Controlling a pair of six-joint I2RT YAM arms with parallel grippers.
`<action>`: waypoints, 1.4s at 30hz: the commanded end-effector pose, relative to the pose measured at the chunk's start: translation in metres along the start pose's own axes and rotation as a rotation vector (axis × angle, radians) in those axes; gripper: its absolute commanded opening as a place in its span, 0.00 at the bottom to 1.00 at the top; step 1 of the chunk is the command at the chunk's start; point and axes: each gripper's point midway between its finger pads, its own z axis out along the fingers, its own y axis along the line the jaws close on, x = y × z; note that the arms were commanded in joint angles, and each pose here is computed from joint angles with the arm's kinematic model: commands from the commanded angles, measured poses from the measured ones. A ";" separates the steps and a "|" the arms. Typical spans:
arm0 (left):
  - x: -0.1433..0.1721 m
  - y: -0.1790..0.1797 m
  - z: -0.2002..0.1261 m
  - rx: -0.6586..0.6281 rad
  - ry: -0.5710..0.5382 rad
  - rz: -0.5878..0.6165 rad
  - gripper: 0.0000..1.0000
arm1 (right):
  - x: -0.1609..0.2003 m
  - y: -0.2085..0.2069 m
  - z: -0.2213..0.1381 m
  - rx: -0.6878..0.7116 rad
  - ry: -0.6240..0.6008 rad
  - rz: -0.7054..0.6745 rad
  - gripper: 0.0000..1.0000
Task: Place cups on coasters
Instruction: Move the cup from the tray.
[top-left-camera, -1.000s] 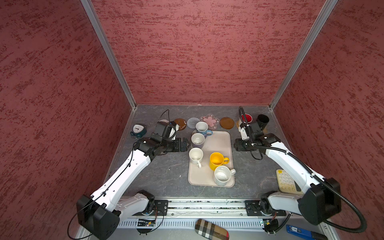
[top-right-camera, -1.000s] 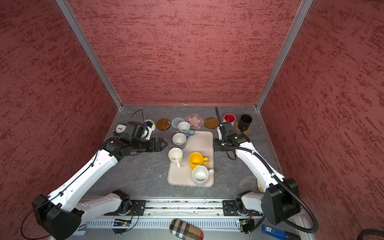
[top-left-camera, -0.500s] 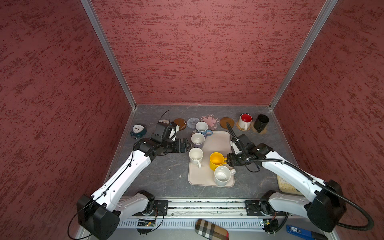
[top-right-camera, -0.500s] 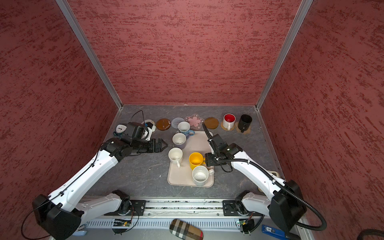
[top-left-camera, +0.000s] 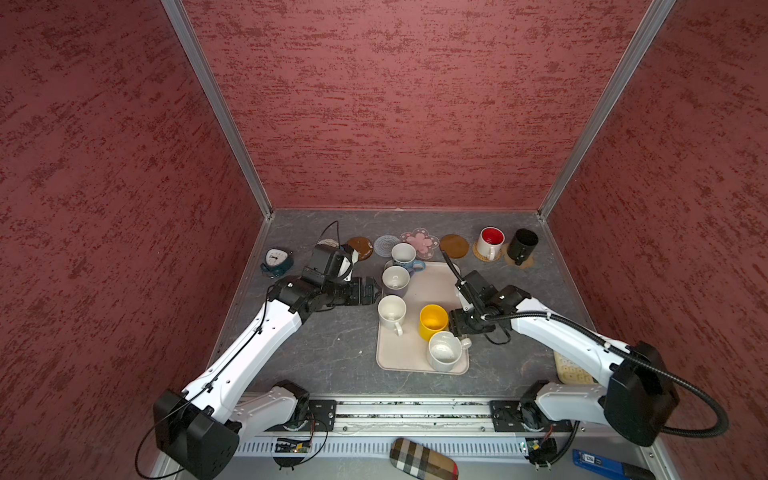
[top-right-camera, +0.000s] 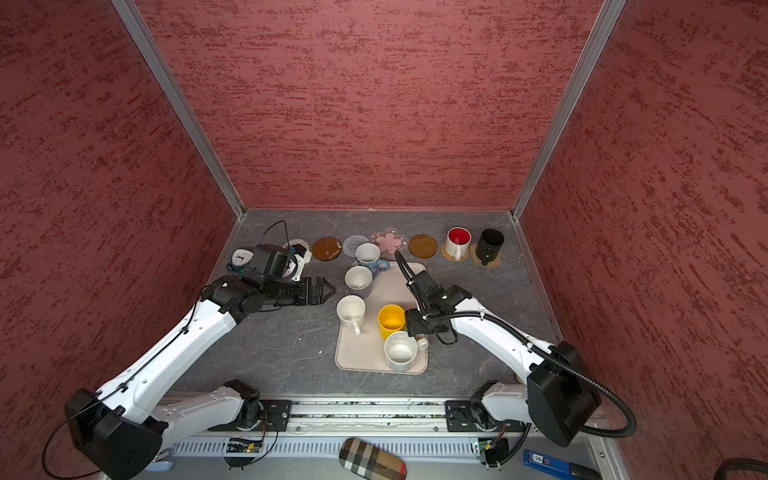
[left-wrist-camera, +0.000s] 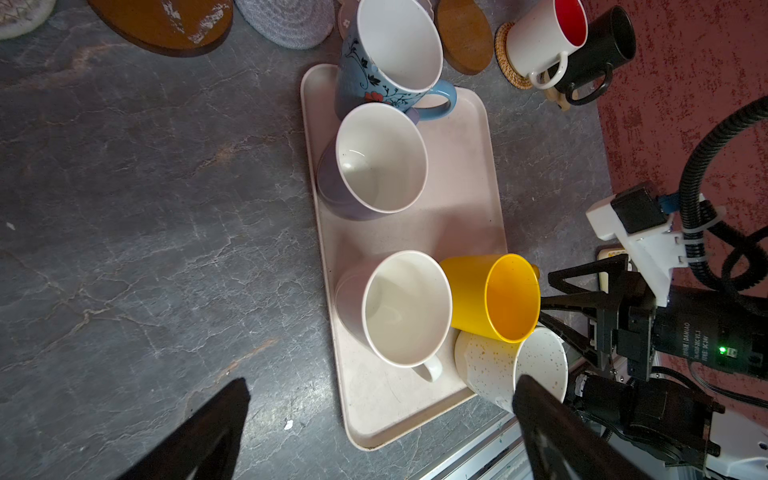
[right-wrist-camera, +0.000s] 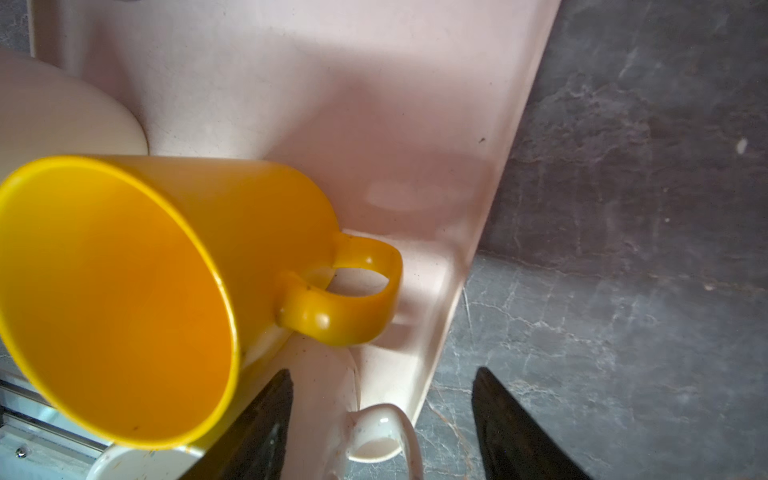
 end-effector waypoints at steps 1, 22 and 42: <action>0.000 -0.002 0.001 0.012 -0.005 0.011 1.00 | -0.011 0.000 0.002 0.021 -0.034 -0.019 0.68; -0.002 0.001 -0.002 -0.002 -0.005 0.009 1.00 | -0.019 0.016 0.011 -0.040 -0.021 -0.128 0.85; 0.068 -0.053 0.018 0.101 0.126 0.211 0.31 | -0.035 0.029 0.021 -0.092 -0.062 -0.124 0.89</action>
